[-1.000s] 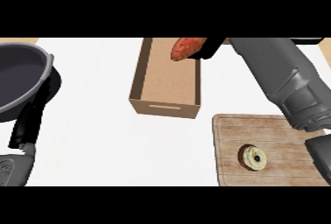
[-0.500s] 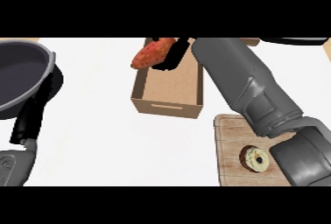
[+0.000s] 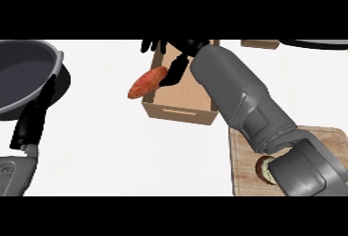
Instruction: Pick the sweet potato from the cutting board and place it in the cardboard box
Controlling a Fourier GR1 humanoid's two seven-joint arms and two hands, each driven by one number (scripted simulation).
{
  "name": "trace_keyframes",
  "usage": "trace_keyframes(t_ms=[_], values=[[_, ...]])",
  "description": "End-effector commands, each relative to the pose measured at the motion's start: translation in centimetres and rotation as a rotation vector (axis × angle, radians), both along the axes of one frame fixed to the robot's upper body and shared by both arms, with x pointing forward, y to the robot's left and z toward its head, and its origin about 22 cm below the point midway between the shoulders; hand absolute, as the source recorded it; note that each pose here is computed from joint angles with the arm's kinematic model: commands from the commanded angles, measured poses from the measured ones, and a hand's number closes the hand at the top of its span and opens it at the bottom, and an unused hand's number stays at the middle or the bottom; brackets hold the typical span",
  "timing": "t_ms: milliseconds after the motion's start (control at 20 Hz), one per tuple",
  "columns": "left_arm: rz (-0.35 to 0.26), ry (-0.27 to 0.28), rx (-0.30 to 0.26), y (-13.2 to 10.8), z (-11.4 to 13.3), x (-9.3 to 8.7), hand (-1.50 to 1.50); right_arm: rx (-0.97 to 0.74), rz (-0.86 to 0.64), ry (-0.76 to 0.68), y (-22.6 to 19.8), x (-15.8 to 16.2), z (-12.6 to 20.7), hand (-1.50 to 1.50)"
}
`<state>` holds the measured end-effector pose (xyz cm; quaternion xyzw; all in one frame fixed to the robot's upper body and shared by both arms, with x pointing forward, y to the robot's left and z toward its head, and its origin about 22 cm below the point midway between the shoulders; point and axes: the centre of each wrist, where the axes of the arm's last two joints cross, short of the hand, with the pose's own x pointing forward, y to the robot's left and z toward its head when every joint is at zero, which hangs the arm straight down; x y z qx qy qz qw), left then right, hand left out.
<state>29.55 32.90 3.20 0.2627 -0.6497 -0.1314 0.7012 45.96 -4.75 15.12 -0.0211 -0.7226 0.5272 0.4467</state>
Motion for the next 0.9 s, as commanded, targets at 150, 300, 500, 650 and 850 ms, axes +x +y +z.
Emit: trace_keyframes(t_ms=[150,300,500,650,850], values=[[-0.018,-0.006,0.000,-0.8,0.2,0.2,0.00,0.060,-0.003,0.067,-0.5,-0.3,-1.9,-1.50],[-0.025,-0.003,-0.004,-0.4,0.1,0.5,0.00,0.152,0.018,0.041,-0.2,-0.2,-1.1,-1.50],[0.008,-0.008,-0.010,0.1,0.2,0.5,0.00,0.333,-0.013,0.036,-0.2,-0.1,-0.7,-1.50],[0.009,0.001,-0.008,0.0,-0.2,0.2,0.00,0.447,-0.052,0.075,-1.5,0.6,1.2,-1.50],[-0.001,-0.016,0.019,0.4,1.2,0.6,0.00,0.527,-0.073,0.104,-4.8,1.3,0.5,-1.50]])
